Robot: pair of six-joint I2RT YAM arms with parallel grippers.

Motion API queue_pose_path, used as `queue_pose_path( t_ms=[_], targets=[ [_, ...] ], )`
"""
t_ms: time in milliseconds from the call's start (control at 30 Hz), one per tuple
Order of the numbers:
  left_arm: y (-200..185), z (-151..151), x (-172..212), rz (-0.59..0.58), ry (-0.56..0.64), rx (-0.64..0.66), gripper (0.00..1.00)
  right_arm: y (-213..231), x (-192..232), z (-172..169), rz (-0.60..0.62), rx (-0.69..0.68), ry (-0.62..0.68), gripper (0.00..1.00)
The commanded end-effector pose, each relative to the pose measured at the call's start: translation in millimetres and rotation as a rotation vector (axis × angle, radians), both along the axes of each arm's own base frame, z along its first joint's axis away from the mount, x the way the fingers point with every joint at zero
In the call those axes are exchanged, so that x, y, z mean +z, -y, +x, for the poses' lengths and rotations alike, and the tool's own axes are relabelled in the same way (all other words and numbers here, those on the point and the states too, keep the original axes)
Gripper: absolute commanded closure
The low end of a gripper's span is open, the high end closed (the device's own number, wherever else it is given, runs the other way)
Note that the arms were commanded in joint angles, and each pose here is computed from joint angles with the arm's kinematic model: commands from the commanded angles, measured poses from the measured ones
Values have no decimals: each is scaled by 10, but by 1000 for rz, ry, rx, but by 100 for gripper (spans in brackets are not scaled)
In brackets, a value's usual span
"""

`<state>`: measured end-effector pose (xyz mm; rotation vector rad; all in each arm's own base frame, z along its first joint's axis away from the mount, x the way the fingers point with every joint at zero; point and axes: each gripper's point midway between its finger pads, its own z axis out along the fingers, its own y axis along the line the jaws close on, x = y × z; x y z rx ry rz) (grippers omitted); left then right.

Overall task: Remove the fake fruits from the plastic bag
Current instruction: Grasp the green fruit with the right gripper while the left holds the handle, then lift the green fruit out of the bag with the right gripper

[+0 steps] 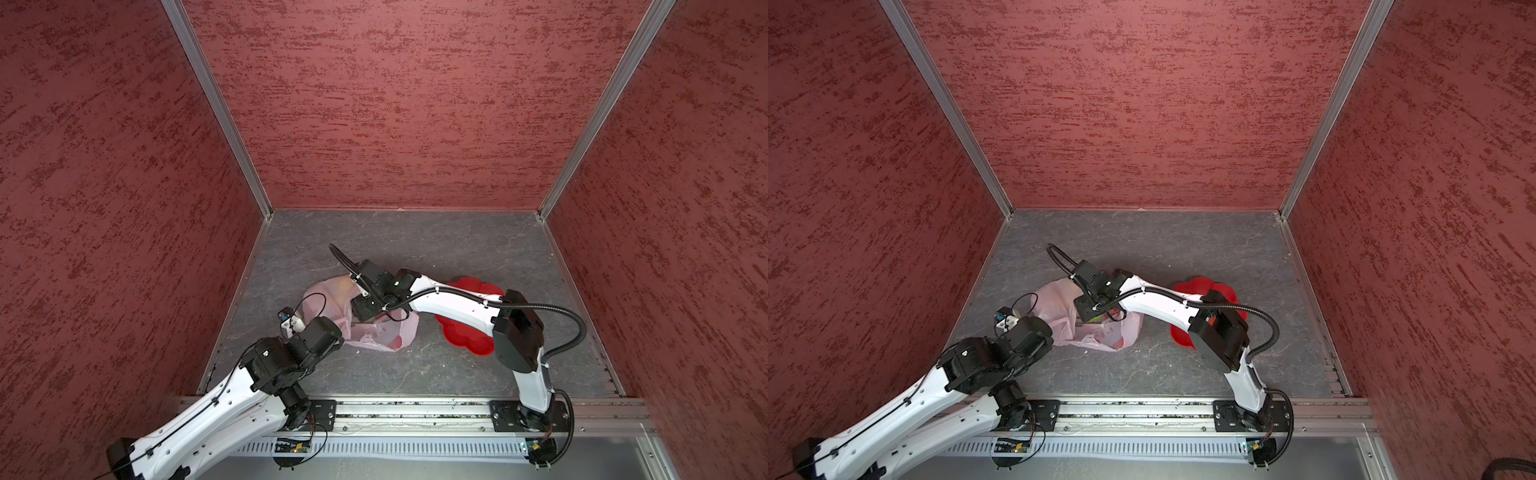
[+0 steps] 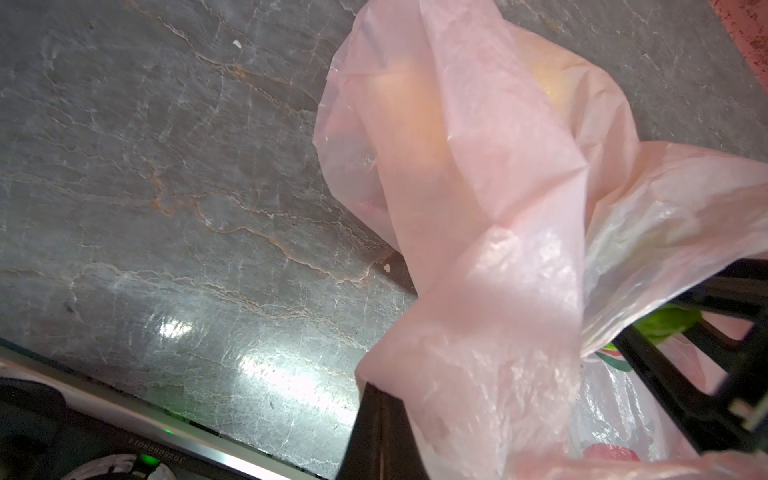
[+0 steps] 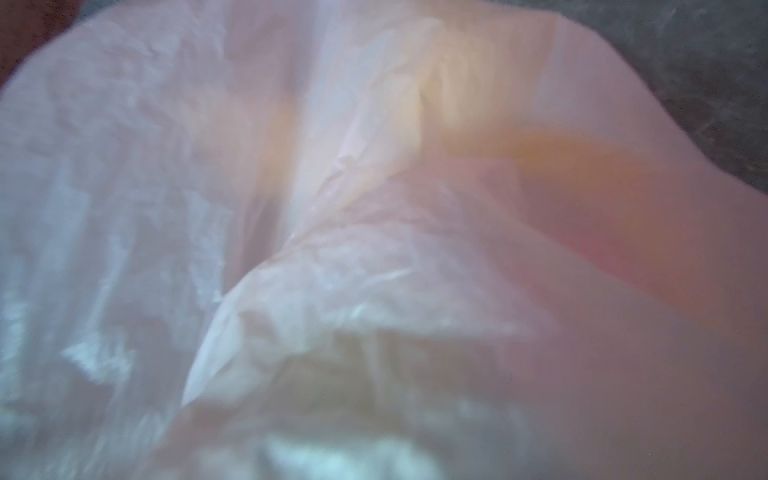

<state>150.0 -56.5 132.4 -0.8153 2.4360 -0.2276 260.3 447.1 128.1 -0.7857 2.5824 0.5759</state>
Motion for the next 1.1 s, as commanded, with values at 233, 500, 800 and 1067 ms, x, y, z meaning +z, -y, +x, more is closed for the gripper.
queue_pose_path(
  t_ms=[233, 500, 800, 1067],
  targets=[
    [-45, 243, 440, 41, 132, 5, 100, 49, 516, -252, 87, 95, 3, 63],
    [-24, 355, 530, 56, 157, -4, 100, 168, 920, -331, 118, 125, 41, 64],
    [31, 423, 530, 41, 162, -10, 100, 364, 1548, -286, 186, 103, 140, 64],
    [49, 440, 529, 29, 169, -11, 100, 788, 2070, 81, 231, -25, 257, 66]
  ],
)
